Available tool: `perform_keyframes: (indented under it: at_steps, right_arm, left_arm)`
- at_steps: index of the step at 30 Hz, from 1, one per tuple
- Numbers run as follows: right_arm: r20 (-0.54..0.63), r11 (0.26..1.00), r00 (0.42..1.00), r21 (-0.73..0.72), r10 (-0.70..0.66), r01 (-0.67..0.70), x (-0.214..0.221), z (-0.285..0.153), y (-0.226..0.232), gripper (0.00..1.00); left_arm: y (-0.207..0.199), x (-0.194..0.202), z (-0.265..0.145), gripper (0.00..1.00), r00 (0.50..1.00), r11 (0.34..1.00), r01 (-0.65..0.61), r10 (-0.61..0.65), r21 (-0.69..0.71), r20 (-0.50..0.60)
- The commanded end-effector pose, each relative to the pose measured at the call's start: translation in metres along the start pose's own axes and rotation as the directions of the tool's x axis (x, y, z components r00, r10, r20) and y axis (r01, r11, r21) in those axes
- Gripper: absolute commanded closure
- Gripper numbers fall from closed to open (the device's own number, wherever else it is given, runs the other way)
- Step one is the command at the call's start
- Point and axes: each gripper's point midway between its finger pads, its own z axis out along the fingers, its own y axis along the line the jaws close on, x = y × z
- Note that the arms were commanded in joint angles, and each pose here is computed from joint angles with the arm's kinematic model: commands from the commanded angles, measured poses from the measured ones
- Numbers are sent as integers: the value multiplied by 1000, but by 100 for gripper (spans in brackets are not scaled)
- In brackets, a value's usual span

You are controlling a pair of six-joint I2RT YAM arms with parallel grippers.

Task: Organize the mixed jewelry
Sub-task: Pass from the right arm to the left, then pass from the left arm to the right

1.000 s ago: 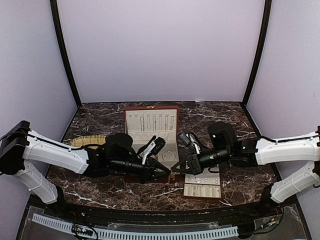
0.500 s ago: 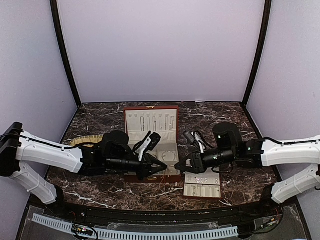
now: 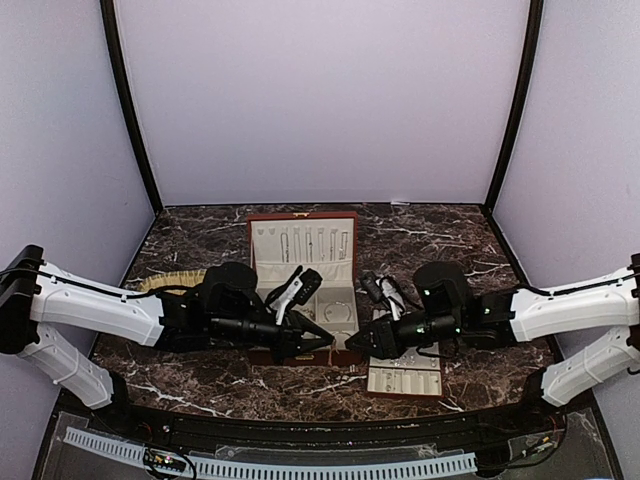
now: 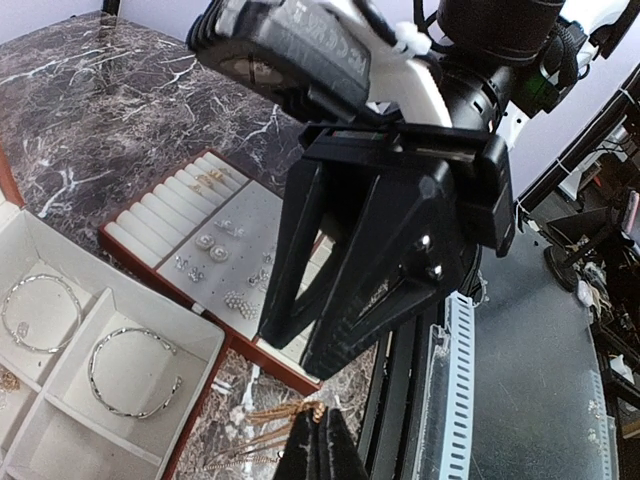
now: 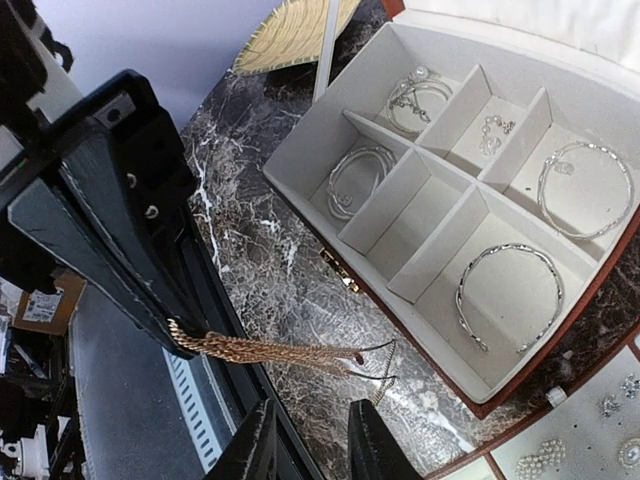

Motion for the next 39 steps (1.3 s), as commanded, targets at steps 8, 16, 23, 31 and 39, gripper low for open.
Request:
perform_keyframes:
  at_steps: [8,16,23,31,39]
  right_arm:
    - [44,996,997,64,-65,62,11,30,-6,74]
    - [43,996,996,47,-74,72,15,41,-4,72]
    - [47,995,995,59,-88,85,16,47,-5,71]
    - [56,994,994,58,-98,95,13,52,-5,73]
    - [66,991,990,38,-128,125,8,57,1,73]
  left_arm:
    - [-10,-6,-6,100,1000,999,-15,15,31,0]
    - [-11,-8,-7,100,1000,999,-14,14,30,5]
    - [-12,-9,-8,100,1000,999,-15,15,33,8]
    - [-12,-9,-9,100,1000,999,-13,13,32,7]
    - [-11,-7,-9,100,1000,1000,-10,10,27,3]
